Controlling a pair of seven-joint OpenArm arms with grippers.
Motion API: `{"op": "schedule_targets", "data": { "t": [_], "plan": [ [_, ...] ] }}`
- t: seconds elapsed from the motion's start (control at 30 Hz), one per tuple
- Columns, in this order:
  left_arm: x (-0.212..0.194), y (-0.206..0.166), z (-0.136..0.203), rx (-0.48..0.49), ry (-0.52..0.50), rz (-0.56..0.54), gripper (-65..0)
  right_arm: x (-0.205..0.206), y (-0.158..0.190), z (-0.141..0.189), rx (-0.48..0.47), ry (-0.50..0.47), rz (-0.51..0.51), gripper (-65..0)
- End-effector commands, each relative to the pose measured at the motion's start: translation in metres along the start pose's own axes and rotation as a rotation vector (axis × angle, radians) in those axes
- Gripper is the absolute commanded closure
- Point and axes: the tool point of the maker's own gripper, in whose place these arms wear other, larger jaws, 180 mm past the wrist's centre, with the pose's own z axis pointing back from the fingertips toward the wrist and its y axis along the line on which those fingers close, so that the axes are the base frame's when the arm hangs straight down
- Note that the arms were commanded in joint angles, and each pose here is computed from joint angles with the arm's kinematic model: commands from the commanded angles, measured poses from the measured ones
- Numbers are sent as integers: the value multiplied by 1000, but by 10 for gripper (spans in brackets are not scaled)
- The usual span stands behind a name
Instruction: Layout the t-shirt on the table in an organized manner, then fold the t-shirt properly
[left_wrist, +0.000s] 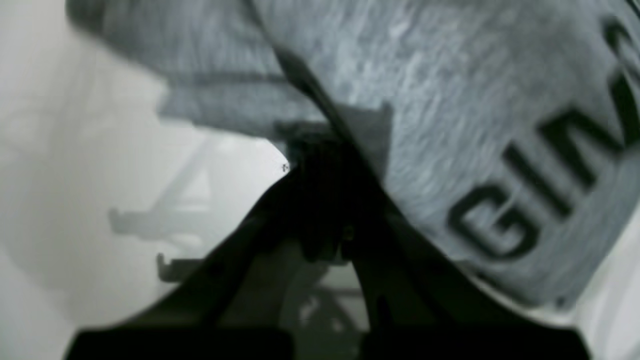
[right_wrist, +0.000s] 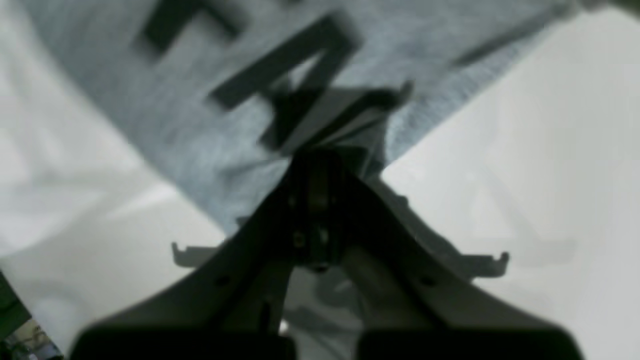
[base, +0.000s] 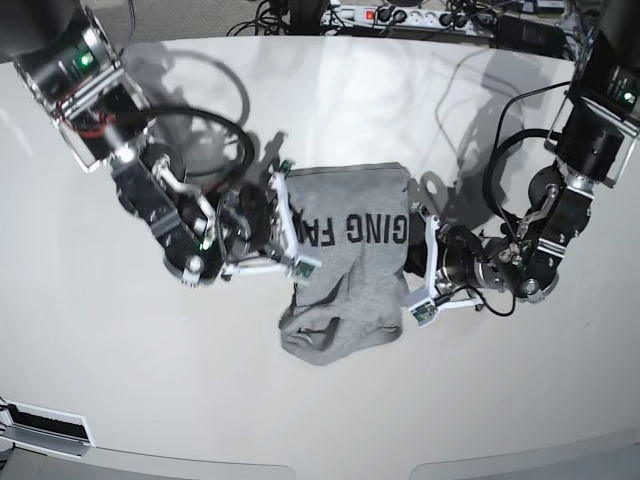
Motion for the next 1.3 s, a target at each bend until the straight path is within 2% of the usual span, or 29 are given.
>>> {"op": "schedule_targets", "data": {
  "t": [0.0, 0.1, 0.2, 0.3, 0.37, 0.47, 0.53, 0.6, 0.7, 0.83, 0.93, 1.03, 1.17, 1.27],
  "plan": [
    [30, 9, 7, 12, -78, -16, 0, 17, -10, 11, -35, -59, -2, 0],
    [31, 11, 10, 8, -58, -18, 0, 18, -12, 20, -89, -100, -46, 0],
    [33, 10, 18, -21, -32, 7, 0, 16, -40, 40, -193, -153, -164, 0],
    [53, 12, 38, -59, -107, 44, 0, 24, -64, 71, -211, -284, -291, 0],
    [69, 17, 57, -69, -185, 93, 0, 35, -66, 92, -139, -410, -331, 0],
    [80, 15, 82, -122, -276, 192, 0, 47, -49, 127, 31, -617, -305, 0],
    [79, 5, 95, -165, -328, 248, 0, 43, -42, 147, 121, -719, -396, 0],
    [72, -5, 104, -186, -353, 276, 0, 32, -35, 161, 190, -767, -462, 0],
    [62, -24, 118, -191, -379, 277, 0, 12, -21, 172, 245, -762, -497, 0],
    [47, -58, 135, -191, -391, 242, 0, -7, 6, 193, 263, -735, -461, 0],
    [35, -87, 147, -194, -372, 203, 0, -14, 20, 217, 214, -776, -433, 0],
    [23, -114, 160, -210, -330, 162, 0, -33, 30, 232, 132, -756, -437, 0],
    [5, -141, 180, -216, -281, 139, 0, -69, 50, 242, 55, -677, -496, 0],
    [-13, -160, 192, -220, -229, 159, 0, -98, 71, 243, 40, -593, -558, 0]
  ]
}}
